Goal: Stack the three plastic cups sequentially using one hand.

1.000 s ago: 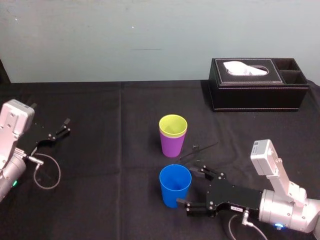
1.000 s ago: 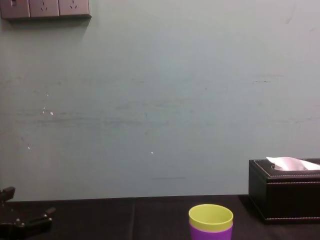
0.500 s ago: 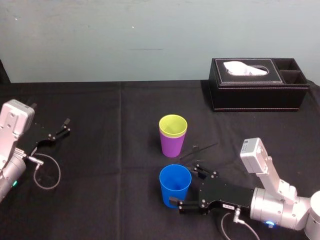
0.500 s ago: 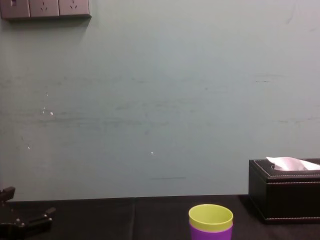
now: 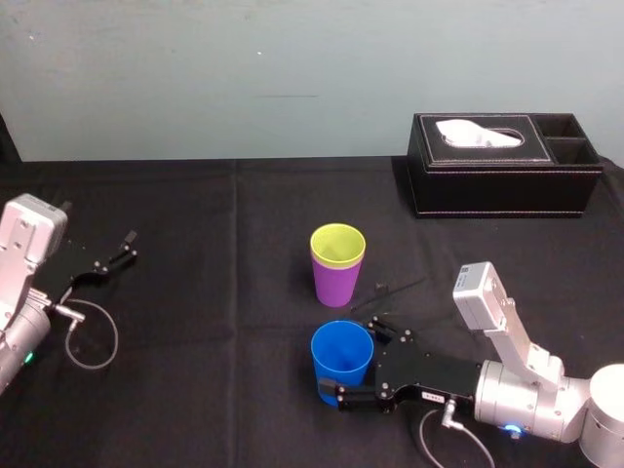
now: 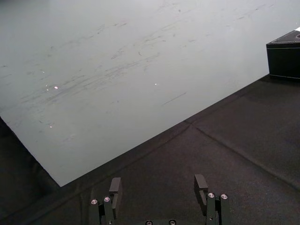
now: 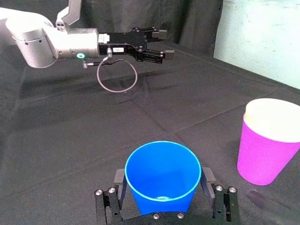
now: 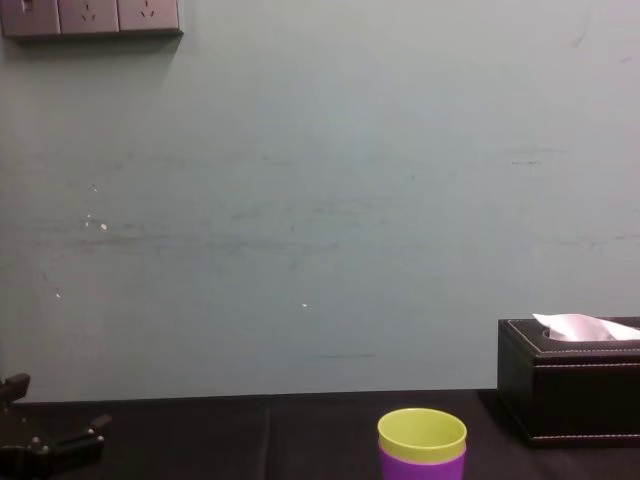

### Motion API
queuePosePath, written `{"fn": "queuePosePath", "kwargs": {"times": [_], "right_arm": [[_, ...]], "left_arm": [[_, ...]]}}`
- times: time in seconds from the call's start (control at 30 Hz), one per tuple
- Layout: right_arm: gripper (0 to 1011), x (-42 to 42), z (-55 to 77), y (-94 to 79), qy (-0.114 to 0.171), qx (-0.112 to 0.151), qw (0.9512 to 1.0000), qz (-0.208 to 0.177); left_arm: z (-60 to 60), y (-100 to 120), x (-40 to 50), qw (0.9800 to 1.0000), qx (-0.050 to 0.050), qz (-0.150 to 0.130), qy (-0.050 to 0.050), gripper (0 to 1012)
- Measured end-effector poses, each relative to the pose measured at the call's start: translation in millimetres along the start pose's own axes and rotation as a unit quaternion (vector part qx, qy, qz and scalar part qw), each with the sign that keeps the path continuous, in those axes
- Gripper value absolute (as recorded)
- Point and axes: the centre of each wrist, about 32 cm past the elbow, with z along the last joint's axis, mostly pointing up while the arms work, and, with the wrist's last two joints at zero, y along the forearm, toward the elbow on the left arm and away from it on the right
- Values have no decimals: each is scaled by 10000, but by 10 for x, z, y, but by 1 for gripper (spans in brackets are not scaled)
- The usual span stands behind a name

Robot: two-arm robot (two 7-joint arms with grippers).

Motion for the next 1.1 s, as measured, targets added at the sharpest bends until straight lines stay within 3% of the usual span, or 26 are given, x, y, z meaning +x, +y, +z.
{"fn": "queuePosePath", "kwargs": {"times": [0.23,0.37,0.53,1.1], "right_arm": [[997,0,-2,-5,2,0,10000,-2],[938,0,-2,-6,-1,2,10000,-3],[786,1,-1,-9,-6,8,10000,-4],[732,0,0,-13,-15,14,10000,-5]], "left_arm": [[0,0,0,10000,0,0,0,1010],[0,0,0,10000,0,0,1,1010],[0,0,0,10000,0,0,0,1010],[0,0,0,10000,0,0,0,1010]]}}
